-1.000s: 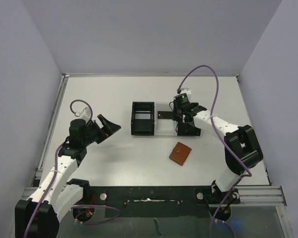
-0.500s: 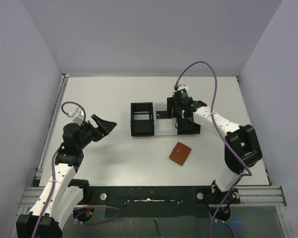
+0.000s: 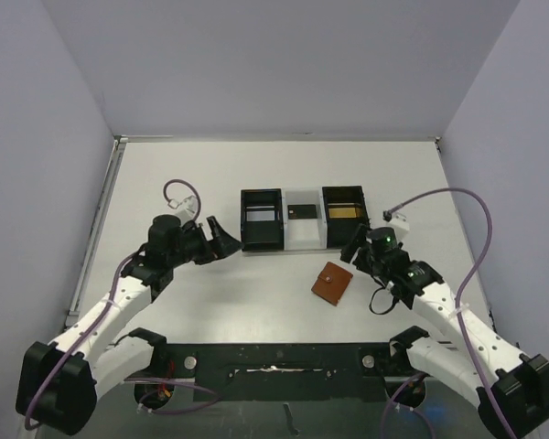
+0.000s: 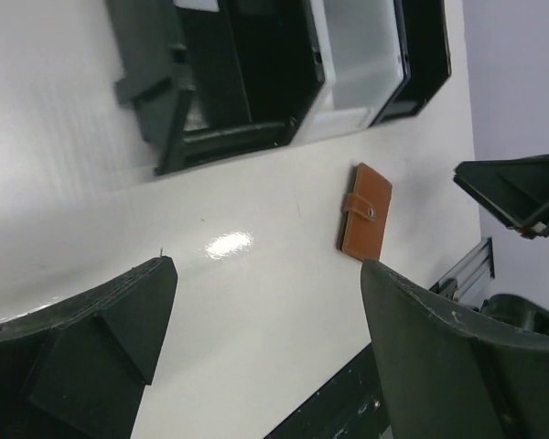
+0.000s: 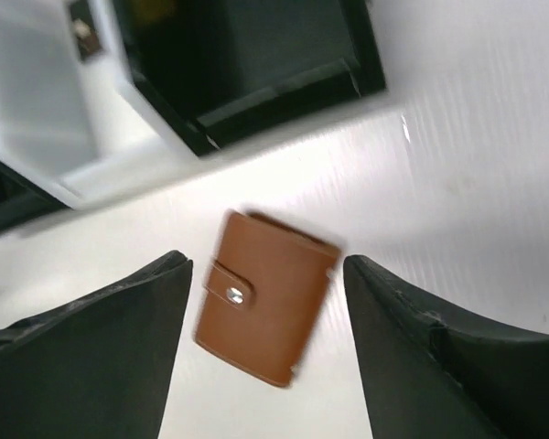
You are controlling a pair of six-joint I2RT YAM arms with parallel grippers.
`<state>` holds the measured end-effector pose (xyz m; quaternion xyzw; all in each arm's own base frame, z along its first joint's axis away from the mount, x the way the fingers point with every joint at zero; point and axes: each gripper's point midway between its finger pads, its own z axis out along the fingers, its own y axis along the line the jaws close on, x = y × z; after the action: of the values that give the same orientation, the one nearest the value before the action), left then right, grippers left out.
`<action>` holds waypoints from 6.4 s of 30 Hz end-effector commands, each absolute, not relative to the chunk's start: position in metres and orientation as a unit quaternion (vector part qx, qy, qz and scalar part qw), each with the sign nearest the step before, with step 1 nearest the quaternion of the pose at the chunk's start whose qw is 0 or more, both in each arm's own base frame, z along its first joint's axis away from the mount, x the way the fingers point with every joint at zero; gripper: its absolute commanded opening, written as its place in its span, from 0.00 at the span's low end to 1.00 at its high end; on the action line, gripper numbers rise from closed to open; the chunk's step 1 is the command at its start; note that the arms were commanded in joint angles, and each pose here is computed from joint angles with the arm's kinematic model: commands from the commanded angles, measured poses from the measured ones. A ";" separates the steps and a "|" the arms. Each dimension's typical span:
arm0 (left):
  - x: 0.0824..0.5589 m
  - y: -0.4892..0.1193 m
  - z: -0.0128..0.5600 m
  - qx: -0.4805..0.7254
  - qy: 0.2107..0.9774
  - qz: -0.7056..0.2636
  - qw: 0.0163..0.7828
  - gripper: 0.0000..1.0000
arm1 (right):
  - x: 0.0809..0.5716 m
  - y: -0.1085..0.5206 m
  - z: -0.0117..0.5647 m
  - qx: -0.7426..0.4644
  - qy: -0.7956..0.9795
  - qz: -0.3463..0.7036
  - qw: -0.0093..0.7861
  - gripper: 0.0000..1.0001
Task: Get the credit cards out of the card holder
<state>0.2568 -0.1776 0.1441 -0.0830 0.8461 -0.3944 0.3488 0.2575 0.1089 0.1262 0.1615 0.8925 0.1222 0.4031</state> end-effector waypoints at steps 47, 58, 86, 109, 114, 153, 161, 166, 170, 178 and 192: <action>0.210 -0.362 0.045 0.219 0.934 -0.155 0.235 0.44 | 0.193 0.168 -0.004 0.186 0.929 0.227 0.228 0.28; 0.198 -0.355 0.025 0.258 0.937 -0.123 0.203 0.36 | 0.196 0.177 0.007 0.170 0.921 0.270 0.224 0.36; 0.201 -0.363 0.063 0.232 0.923 -0.195 0.236 0.39 | 0.199 0.194 0.009 0.150 0.911 0.315 0.219 0.00; 0.222 -0.306 0.040 0.195 0.933 -0.026 0.301 0.17 | 0.200 0.186 0.009 0.165 0.914 0.298 0.220 0.00; 0.227 -0.299 0.045 0.172 0.934 -0.027 0.312 0.15 | 0.200 0.182 0.008 0.167 0.917 0.289 0.220 0.00; 0.213 -0.337 0.064 0.083 0.898 -0.377 0.210 0.23 | 0.211 0.200 0.029 0.134 0.909 0.325 0.226 0.17; 0.219 -0.327 0.065 0.077 0.902 -0.358 0.227 0.03 | 0.219 0.198 0.052 0.118 0.911 0.311 0.242 0.34; 0.219 -0.332 0.075 0.085 0.895 -0.372 0.231 0.00 | 0.223 0.196 0.077 0.113 0.908 0.306 0.264 0.46; 0.218 -0.337 0.094 0.090 0.880 -0.397 0.244 0.00 | 0.222 0.209 0.087 0.107 0.899 0.330 0.268 0.53; 0.213 -0.337 0.126 0.110 0.866 -0.410 0.265 0.00 | 0.218 0.229 0.060 0.102 0.916 0.309 0.234 0.59; 0.206 -0.344 0.161 0.127 0.850 -0.398 0.321 0.00 | 0.225 0.234 0.080 0.090 0.906 0.332 0.246 0.79</action>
<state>0.1980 -0.3306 0.1188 0.1147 0.8806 -0.3702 0.2728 0.2122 0.2264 0.0544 0.0977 0.9220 0.3051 0.2175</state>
